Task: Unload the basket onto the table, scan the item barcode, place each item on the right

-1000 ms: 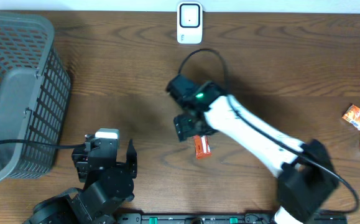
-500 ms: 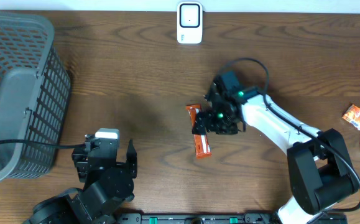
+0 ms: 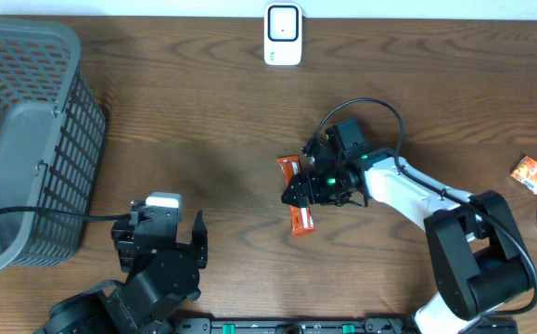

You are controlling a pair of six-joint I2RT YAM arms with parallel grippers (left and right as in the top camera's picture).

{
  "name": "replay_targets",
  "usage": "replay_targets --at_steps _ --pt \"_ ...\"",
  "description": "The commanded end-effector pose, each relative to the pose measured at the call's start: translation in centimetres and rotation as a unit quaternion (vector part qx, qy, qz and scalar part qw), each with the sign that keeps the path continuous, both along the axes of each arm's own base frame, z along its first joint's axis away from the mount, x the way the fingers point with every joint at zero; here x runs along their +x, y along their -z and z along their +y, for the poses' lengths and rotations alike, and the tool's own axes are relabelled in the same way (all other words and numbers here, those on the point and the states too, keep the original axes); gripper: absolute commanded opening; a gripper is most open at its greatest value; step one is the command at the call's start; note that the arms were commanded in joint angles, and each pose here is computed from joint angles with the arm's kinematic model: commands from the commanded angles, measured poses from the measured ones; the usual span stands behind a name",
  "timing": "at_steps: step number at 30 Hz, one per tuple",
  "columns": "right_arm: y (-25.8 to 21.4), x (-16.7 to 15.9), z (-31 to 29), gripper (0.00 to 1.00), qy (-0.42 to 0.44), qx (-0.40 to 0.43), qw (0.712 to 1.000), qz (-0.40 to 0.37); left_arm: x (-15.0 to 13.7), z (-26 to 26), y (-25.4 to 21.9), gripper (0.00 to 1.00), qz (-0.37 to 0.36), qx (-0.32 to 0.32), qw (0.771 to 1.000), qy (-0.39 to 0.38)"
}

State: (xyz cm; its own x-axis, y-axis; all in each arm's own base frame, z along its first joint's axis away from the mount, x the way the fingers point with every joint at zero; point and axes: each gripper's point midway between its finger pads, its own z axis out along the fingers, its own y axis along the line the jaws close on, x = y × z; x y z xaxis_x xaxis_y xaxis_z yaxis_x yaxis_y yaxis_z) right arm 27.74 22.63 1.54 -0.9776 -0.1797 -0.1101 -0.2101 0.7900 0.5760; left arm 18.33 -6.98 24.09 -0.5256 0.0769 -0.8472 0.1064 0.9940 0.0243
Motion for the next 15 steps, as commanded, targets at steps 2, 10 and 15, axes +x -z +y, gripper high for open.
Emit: replay_targets --at_steps 2,10,15 --pt "5.0 -2.1 -2.3 0.74 0.009 -0.074 0.996 0.051 0.0 0.0 0.0 0.87 0.002 -0.009 1.000 -0.004" --pt "7.2 -3.0 -2.5 0.38 0.009 -0.087 0.993 0.080 -0.1 -0.2 0.4 0.87 0.009 -0.015 1.000 -0.003" --pt "7.7 -3.1 -2.6 0.17 0.008 -0.092 0.992 0.084 -0.1 -0.2 0.4 0.87 0.009 -0.014 1.000 -0.003"
